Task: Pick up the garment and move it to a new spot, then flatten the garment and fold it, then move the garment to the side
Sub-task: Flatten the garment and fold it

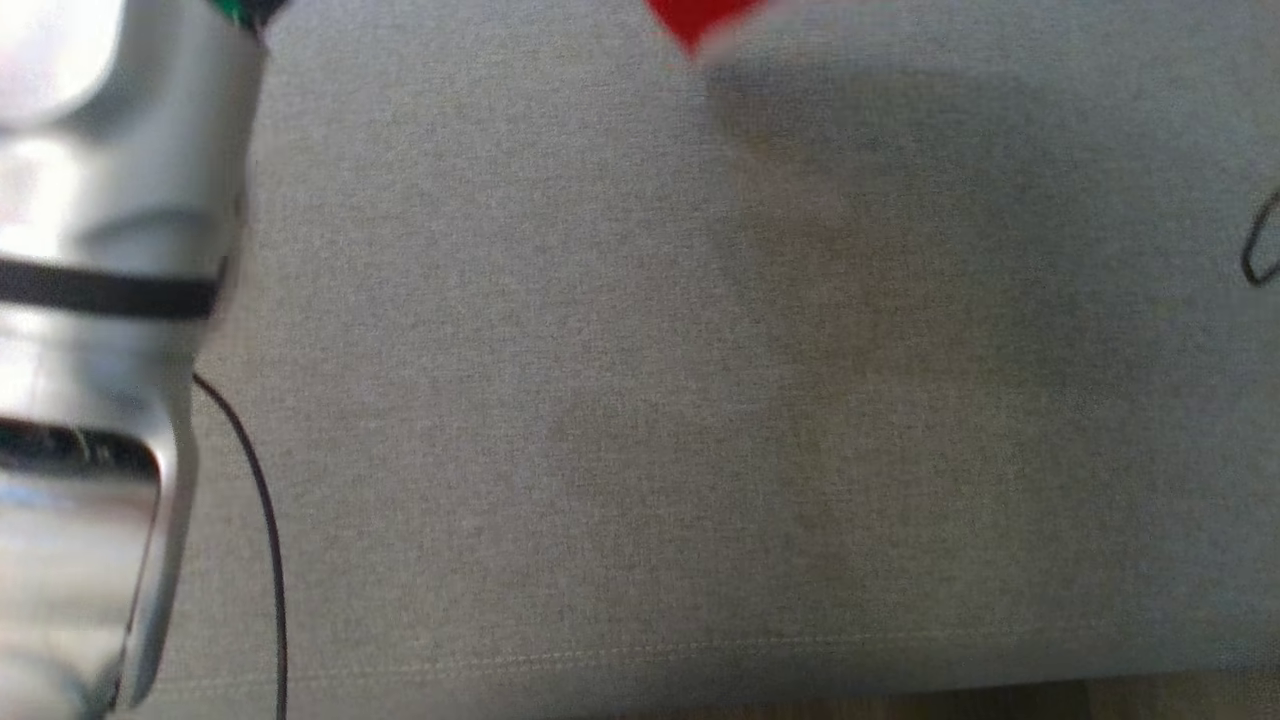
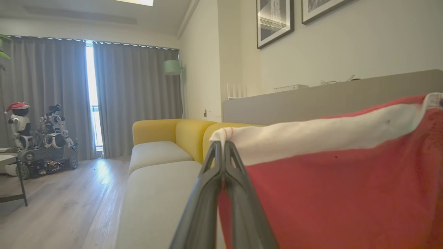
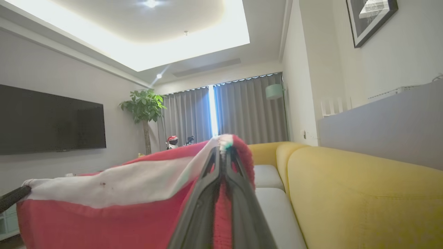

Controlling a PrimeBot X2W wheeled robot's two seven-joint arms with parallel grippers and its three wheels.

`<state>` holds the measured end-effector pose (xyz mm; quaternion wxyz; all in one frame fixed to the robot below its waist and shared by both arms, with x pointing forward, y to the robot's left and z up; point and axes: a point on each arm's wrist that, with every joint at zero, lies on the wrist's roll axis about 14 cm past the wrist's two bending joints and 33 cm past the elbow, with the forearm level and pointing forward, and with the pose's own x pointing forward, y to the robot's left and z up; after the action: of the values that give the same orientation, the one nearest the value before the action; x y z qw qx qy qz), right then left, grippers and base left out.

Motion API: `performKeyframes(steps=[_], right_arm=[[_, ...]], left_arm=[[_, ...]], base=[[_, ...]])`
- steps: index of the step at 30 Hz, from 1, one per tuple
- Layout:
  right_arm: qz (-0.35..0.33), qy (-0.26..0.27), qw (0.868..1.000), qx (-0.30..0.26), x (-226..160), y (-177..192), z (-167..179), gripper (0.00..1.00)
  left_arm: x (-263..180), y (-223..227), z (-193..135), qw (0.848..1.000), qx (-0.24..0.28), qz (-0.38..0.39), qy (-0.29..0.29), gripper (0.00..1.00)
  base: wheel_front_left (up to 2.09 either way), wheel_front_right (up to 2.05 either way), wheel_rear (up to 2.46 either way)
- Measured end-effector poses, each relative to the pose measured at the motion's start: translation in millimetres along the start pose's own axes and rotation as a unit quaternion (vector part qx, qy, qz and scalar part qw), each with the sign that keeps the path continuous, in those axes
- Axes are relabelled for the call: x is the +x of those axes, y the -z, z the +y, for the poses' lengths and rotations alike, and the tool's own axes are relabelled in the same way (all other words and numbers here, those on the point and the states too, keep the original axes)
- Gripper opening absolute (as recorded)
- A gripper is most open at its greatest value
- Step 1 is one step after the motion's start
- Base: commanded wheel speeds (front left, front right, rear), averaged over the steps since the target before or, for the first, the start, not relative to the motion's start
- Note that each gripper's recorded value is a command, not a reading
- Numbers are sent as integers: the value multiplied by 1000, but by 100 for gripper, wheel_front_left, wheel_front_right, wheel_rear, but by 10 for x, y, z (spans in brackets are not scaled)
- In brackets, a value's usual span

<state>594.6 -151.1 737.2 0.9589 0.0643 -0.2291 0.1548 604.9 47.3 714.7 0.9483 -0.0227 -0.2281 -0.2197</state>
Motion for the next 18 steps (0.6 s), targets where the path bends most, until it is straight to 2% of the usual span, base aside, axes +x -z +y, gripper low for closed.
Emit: performKeyframes(steps=[4,7,12,15,18], right_arm=[[-13,4,1000,10,167,29,44,0],[14,15,1000,20,208,274,44,0],[123,44,990,57,19,1146,86,0],[192,50,978,64,-223,1672,141,0],[248,56,965,64,-492,2053,148,0]], left_arm=[[138,-123,101,1000,12,-2,-17,0],[155,11,110,1000,7,18,-22,0],[-72,767,80,993,-21,108,-31,0],[-442,1418,80,979,-44,192,-49,0],[-795,1878,64,962,-69,256,-62,0]], base=[[0,0,0],[0,0,0],[0,0,0],[0,0,0],[0,0,0]])
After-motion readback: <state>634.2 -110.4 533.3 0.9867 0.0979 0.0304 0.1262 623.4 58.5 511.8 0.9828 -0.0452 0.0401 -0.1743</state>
